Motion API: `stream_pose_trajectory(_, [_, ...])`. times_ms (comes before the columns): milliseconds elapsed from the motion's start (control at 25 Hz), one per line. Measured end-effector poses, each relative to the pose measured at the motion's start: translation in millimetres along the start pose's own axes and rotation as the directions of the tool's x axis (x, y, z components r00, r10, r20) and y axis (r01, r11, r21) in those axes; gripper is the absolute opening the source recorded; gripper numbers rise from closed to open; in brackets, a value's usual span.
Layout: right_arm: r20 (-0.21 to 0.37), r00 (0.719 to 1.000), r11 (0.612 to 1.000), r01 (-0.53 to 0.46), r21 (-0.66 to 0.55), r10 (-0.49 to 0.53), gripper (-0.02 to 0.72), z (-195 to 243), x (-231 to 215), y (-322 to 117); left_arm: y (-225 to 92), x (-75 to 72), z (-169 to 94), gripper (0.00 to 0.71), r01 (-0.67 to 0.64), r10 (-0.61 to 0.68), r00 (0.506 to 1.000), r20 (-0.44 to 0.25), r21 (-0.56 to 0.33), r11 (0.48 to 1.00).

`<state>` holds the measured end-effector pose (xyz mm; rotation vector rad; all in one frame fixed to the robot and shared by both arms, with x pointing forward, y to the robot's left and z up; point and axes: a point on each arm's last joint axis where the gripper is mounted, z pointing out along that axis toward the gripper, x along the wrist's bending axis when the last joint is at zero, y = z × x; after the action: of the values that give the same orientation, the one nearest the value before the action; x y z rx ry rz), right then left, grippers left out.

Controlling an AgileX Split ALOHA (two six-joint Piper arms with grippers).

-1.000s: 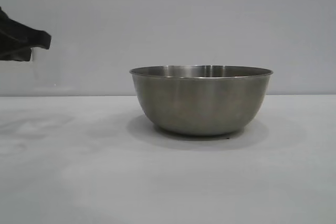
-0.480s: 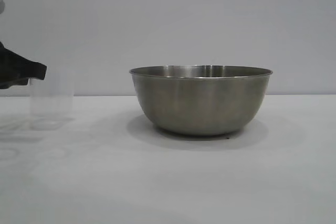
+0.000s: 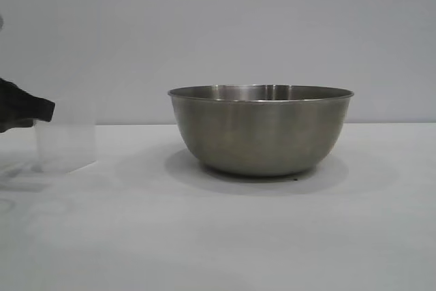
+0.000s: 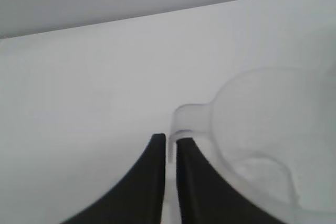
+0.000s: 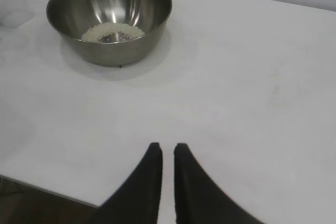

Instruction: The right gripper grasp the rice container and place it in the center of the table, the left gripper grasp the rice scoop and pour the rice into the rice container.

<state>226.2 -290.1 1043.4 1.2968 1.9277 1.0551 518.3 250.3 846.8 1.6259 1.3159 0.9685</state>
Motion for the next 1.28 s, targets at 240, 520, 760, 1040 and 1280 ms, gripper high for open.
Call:
stream_pose_trajectory(240, [0.000,1.000,1.000,0.000,0.000,0.000,0.055,0,0,0,-2,0.2,-28,0.229,0.053,-0.054,0.998,0.019,0.030,0.998])
stream_pose_trajectory(520, [0.000,1.000,1.000,0.000,0.000,0.000,0.055,0,0,0,56,0.1,-71,0.229,0.061,-0.044,0.996,0.082,-0.216,0.974])
stream_pose_trajectory(760, [0.000,1.000,1.000,0.000,0.000,0.000,0.055,0,0,0,105,4.2,-120,0.229,0.075,-0.035,0.995,0.095,-0.459,0.885])
stream_pose_trajectory(1040, [0.000,1.000,1.000,0.000,0.000,0.000,0.055,0,0,0,119,8.7,-162,0.229,-0.002,0.026,0.998,0.052,-0.427,0.904])
stream_pose_trajectory(1280, [0.000,1.000,1.000,0.000,0.000,0.000,0.055,0,0,0,125,22.5,-197,0.229,-0.037,0.023,0.999,-0.043,-0.340,0.940])
